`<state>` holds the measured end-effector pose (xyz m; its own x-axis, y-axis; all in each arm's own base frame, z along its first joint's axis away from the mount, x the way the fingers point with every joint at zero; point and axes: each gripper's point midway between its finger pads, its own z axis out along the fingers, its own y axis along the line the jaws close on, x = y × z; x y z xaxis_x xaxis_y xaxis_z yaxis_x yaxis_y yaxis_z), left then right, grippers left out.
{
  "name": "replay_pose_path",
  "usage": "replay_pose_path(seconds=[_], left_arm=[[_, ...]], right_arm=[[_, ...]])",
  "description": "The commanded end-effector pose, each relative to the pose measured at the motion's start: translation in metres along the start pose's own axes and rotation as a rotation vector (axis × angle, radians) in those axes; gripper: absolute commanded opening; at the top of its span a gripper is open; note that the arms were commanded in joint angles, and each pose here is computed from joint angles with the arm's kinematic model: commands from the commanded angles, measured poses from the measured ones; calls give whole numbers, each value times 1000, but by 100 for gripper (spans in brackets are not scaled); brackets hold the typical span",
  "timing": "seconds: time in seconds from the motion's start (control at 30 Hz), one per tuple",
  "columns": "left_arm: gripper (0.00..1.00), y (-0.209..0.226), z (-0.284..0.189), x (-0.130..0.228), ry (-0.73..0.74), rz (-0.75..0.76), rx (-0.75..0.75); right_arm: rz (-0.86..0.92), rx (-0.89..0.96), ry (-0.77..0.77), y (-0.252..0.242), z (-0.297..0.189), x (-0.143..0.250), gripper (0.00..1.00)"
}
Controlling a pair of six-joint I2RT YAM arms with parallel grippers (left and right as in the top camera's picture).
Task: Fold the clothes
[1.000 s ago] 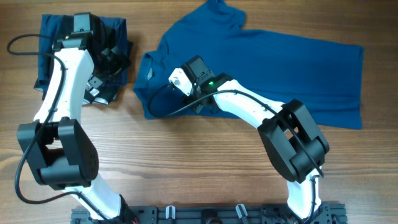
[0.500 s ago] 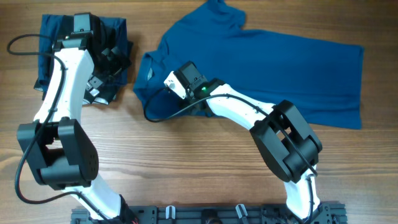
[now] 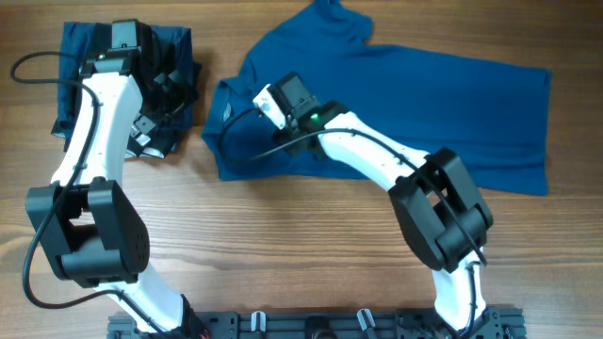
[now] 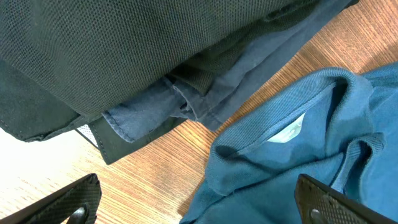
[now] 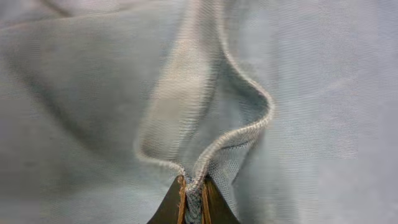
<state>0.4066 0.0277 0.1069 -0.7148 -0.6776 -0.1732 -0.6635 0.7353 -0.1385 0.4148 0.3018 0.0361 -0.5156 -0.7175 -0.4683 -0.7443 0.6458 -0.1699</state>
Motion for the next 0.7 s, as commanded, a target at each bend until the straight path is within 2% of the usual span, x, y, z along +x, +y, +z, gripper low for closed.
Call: replay_pose_path(seconds=[0.0, 0.17, 0.5, 0.53, 0.67], left_arm=[[100, 2, 4, -1, 10, -3, -4], [100, 3, 4, 0, 13, -3, -7], [100, 4, 4, 1, 19, -3, -11], [100, 4, 4, 1, 19, -3, -11], [100, 4, 4, 1, 18, -3, -11]], right_arm=[[22, 54, -48, -31, -3, -11, 4], [46, 98, -112, -59, -4, -21, 4], [28, 161, -241, -79, 13, -45, 4], [34, 172, -259, -85, 12, -48, 6], [70, 219, -321, -111, 7, -55, 27]])
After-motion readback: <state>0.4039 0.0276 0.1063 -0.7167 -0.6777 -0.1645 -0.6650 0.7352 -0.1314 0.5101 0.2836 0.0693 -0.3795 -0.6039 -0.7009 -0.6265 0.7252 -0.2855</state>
